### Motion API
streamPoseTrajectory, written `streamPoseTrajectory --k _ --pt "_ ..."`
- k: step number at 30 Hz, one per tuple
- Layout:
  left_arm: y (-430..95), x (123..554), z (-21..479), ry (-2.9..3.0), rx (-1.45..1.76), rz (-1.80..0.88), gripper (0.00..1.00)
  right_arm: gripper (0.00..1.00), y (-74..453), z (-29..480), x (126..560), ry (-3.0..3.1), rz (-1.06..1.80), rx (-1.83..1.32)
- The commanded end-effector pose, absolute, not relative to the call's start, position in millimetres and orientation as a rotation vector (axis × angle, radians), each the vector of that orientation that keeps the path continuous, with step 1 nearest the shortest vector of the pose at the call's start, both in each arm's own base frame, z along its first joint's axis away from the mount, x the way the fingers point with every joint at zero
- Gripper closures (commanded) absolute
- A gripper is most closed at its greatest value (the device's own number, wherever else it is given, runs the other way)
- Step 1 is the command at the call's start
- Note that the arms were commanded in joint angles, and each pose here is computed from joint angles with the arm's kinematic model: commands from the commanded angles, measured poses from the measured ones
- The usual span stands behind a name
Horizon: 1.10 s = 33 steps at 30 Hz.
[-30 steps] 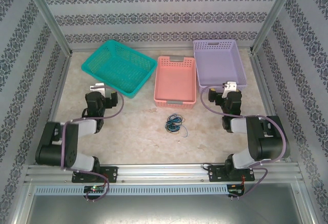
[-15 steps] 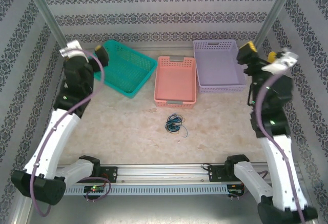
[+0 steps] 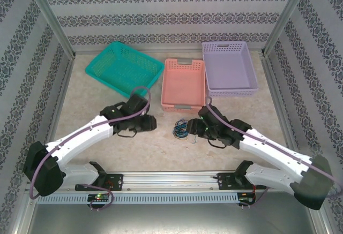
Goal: Untangle the cables
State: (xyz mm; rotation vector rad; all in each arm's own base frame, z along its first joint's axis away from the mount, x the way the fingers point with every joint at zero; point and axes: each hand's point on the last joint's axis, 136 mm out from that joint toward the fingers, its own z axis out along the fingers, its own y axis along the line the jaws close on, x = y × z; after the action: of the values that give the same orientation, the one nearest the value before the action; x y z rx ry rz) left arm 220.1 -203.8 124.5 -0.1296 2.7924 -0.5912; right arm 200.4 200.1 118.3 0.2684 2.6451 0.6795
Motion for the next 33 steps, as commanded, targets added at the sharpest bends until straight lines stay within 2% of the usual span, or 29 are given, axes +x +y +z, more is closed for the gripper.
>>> streamPoseTrajectory --k 1,5,9,13,15,17,18,22,25,28,33 --pt "-226 215 135 2.748 -0.253 -0.837 0.6 0.42 225 111 218 2.575 0.85 0.451" --pt "-236 219 128 2.755 -0.245 -0.878 0.64 0.43 236 77 233 2.582 0.882 0.56" --pt "-246 222 124 2.766 -0.218 -0.911 0.65 0.43 253 68 244 2.58 0.931 0.592" --pt "-254 221 120 2.772 -0.197 -0.937 0.64 0.5 257 50 249 2.637 0.839 0.603" --pt "-259 221 120 2.772 -0.187 -0.952 0.63 0.64 257 35 247 2.668 0.832 0.617" --pt "-263 222 123 2.771 -0.173 -0.962 0.62 0.88 261 36 244 2.693 0.884 0.585" --pt "-264 222 125 2.77 -0.169 -0.965 0.6 0.91 264 43 240 2.702 0.908 0.522" --pt "-269 226 133 2.755 -0.155 -0.982 0.51 0.89 265 86 220 2.679 0.843 0.097" --pt "-278 230 137 2.761 -0.119 -1.008 0.44 0.89 263 96 204 2.675 0.885 -0.106" --pt "-282 235 130 2.808 -0.102 -0.959 0.36 0.9 257 91 197 2.693 0.901 -0.16" --pt "-288 241 115 2.859 -0.074 -0.914 0.32 0.93 255 92 202 2.693 0.942 -0.136"
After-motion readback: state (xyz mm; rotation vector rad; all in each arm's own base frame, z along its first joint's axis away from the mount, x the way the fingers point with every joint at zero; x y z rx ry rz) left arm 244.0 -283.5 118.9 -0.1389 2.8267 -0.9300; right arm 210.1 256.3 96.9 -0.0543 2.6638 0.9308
